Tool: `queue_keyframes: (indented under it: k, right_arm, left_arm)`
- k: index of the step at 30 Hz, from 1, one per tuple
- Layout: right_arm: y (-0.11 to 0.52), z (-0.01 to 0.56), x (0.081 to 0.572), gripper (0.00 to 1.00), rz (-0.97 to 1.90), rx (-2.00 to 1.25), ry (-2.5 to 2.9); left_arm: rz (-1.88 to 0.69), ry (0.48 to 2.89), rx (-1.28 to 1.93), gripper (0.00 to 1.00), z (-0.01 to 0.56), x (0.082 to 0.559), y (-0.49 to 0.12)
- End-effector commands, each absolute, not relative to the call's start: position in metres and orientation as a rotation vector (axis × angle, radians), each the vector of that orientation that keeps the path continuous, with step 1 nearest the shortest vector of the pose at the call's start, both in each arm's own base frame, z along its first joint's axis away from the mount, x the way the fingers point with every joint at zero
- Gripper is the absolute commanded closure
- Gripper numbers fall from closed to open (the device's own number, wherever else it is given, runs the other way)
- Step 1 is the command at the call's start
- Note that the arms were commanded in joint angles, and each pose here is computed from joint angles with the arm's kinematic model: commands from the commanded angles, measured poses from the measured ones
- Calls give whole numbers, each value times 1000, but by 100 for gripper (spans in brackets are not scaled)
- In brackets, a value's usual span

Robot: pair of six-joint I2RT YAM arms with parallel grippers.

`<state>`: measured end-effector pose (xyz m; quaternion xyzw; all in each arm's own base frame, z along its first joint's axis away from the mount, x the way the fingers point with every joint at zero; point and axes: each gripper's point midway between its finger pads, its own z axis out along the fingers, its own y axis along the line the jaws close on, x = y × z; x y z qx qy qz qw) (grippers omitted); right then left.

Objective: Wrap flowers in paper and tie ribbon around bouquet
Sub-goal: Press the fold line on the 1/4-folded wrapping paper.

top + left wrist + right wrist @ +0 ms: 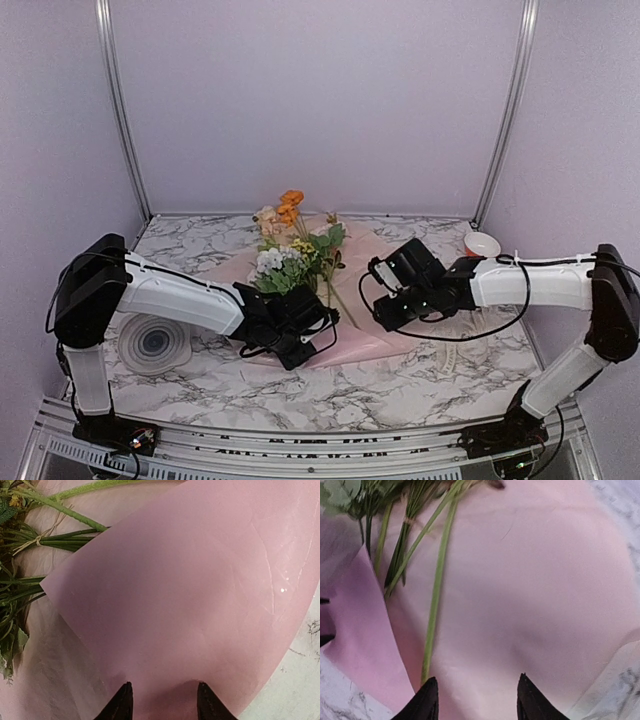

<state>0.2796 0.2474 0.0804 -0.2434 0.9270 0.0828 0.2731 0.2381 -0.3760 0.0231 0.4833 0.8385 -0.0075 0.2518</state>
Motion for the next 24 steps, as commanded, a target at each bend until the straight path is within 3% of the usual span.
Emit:
queue_keyframes:
  k: [1, 3, 7, 8, 9, 10, 11, 13, 16, 21, 24]
  right_arm:
    - [208, 194, 347, 30, -205, -475, 2105]
    - [203, 243, 363, 2, -158, -338, 1938]
    - [205, 273, 369, 0, 214, -181, 1897]
    - [214, 270, 365, 5, 347, -221, 1921]
    - [227, 265, 356, 16, 492, -273, 1960]
    - [231, 256, 348, 34, 559, -258, 2019]
    - [229, 241, 340, 42, 595, -179, 2110]
    - [219, 195, 315, 49, 589, 20, 2336]
    - [218, 151, 268, 49, 491, 149, 2488]
    - [222, 115, 228, 47, 604, 401, 2619]
    - [238, 98, 207, 36, 716, 531, 2637]
  left_arm:
    - [10, 2312, 1373, 56, 14, 234, -369]
    - [13, 2304, 1373, 56, 15, 237, -371]
    - [13, 2295, 1385, 56, 15, 238, -373]
    - [10, 2294, 1388, 55, 15, 238, -373]
    - [6, 2294, 1389, 55, 15, 238, -373]
    - [6, 2292, 1394, 55, 15, 238, -372]
    - [8, 2291, 1400, 55, 14, 238, -371]
    - [11, 2289, 1407, 55, 14, 237, -371]
    - [13, 2283, 1428, 55, 12, 236, -371]
    - [-4, 2267, 1460, 55, 13, 234, -373]
    - [-17, 2253, 1486, 54, 14, 233, -374]
